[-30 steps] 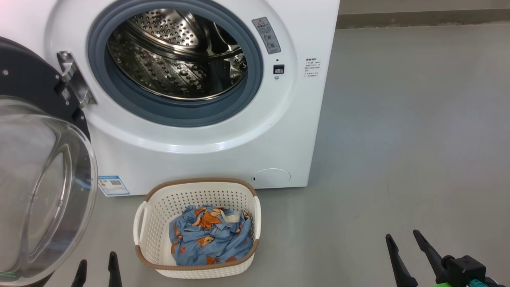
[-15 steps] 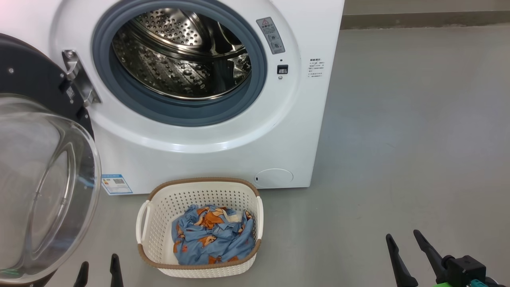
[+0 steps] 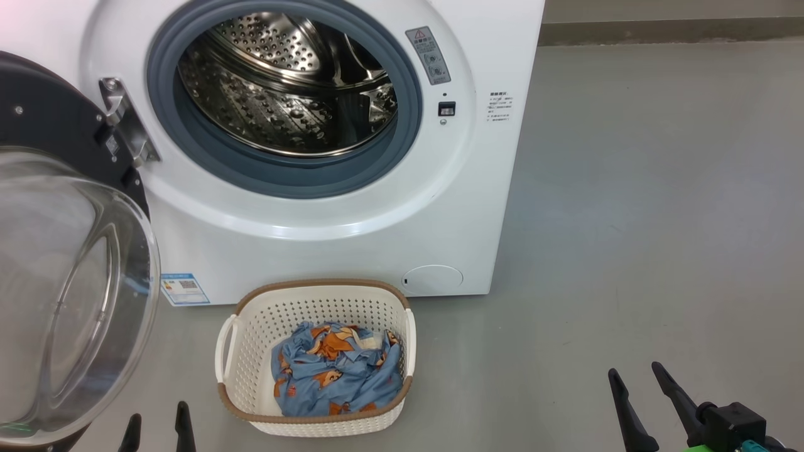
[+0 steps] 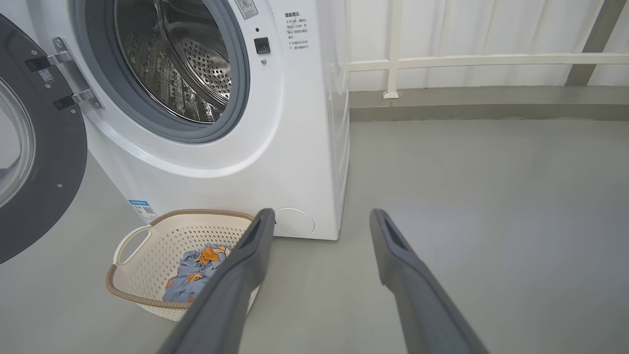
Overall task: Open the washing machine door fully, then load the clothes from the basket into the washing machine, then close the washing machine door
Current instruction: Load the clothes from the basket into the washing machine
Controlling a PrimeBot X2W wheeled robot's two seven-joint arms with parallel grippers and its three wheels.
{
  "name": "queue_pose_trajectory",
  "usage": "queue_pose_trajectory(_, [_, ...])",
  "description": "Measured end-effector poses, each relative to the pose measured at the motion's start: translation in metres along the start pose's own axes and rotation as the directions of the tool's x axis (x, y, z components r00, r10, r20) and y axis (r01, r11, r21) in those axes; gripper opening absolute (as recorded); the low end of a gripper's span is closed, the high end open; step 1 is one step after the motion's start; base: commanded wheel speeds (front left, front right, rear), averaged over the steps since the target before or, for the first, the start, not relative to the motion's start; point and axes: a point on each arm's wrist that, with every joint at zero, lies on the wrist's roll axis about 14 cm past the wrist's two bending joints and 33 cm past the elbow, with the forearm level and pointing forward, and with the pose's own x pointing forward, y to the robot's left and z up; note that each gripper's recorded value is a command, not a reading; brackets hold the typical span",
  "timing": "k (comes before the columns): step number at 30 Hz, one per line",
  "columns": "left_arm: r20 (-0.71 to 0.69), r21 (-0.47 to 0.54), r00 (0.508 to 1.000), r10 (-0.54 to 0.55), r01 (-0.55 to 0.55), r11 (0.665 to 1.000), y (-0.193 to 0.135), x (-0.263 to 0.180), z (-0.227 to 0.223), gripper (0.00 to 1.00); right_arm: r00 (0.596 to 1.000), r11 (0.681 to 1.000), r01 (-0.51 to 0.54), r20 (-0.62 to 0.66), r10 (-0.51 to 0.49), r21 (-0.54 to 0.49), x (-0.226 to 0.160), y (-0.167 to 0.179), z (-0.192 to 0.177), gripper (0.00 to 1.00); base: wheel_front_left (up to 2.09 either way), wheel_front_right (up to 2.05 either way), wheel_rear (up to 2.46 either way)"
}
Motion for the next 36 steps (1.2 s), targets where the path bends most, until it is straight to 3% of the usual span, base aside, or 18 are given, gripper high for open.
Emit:
queue_pose_trajectory(15, [-0.006, 0.011, 1.0, 0.01, -0.01, 1.0, 0.0021, -0.0001, -0.0017, 1.0, 1.0, 1.0, 0.0, -0.006, 0.0, 0.001, 0.0008, 0.0, -0.0019, 1.0, 0.16, -0.16, 0.0])
queue_pose_trajectory(36, [-0.001, 0.037, 1.0, 0.028, -0.028, 0.999, 0.0072, 0.0006, 0.0001, 1.0, 1.0, 1.0, 0.0, -0.013, 0.0, 0.002, 0.002, 0.0, -0.0041, 1.0, 1.31, -1.31, 0.0])
